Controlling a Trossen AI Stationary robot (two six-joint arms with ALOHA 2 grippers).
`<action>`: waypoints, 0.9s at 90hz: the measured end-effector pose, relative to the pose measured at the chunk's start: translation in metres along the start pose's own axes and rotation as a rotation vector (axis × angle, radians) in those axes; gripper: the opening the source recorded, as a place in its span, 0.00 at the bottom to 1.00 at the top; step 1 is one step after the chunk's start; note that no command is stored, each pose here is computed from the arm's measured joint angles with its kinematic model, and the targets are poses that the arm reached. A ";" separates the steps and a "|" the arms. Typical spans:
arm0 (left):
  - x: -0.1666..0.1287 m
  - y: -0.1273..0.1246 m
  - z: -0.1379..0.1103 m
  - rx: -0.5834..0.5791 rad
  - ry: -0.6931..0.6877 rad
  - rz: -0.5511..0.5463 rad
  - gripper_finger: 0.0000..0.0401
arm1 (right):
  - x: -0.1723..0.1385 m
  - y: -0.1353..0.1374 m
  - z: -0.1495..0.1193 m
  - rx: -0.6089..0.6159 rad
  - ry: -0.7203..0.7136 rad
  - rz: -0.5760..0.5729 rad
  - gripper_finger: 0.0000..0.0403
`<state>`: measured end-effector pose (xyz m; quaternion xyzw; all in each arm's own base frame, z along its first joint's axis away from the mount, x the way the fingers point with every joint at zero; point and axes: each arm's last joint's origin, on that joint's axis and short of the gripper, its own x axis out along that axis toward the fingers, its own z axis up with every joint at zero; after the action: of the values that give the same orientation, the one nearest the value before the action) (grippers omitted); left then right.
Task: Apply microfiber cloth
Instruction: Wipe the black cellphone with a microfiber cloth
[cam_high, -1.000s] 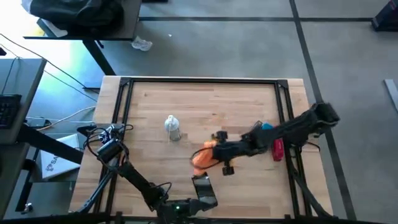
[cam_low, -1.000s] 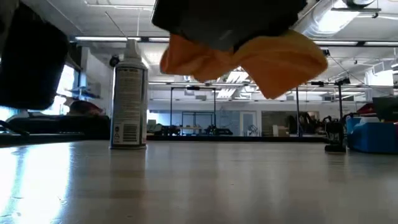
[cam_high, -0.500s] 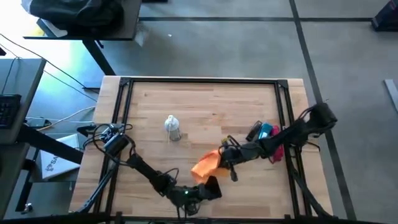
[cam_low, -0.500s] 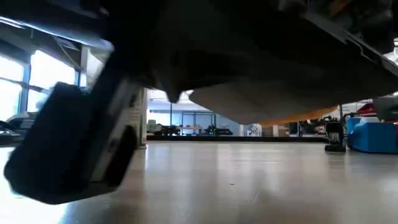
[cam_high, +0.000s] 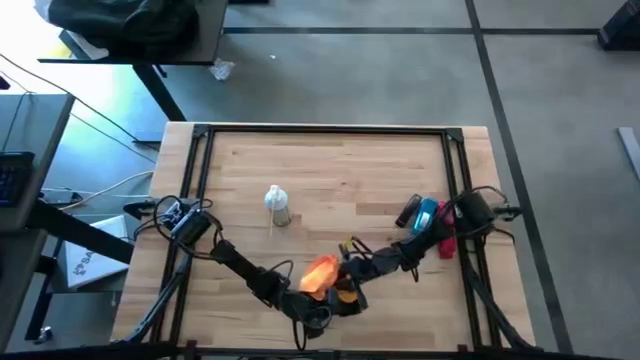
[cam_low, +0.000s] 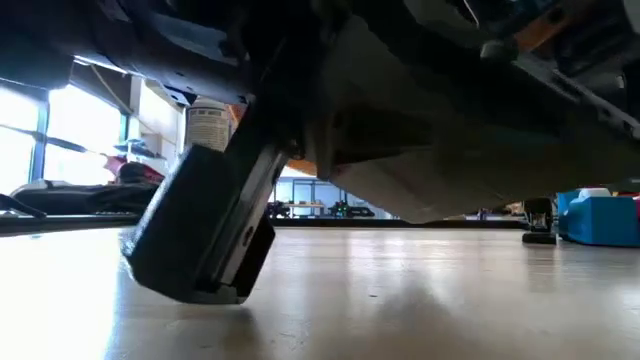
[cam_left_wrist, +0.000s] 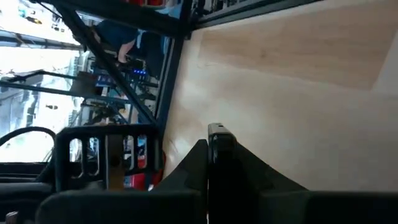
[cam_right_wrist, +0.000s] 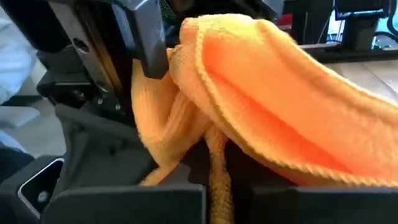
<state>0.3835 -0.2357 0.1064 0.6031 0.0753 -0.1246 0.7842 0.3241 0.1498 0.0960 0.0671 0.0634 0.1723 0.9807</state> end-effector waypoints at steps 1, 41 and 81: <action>0.000 0.000 0.000 0.000 0.001 0.000 0.04 | 0.000 0.000 0.000 -0.002 -0.001 -0.005 0.00; -0.010 -0.006 0.019 0.229 -0.005 0.041 0.04 | -0.024 -0.031 -0.002 -0.031 0.027 -0.193 0.00; -0.021 -0.004 0.039 0.247 -0.052 0.097 0.04 | -0.014 0.027 0.027 -0.043 0.080 -0.108 0.00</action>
<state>0.3605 -0.2725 0.1186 0.6945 0.0099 -0.1107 0.7109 0.3065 0.1670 0.1284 0.0355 0.1023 0.1231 0.9865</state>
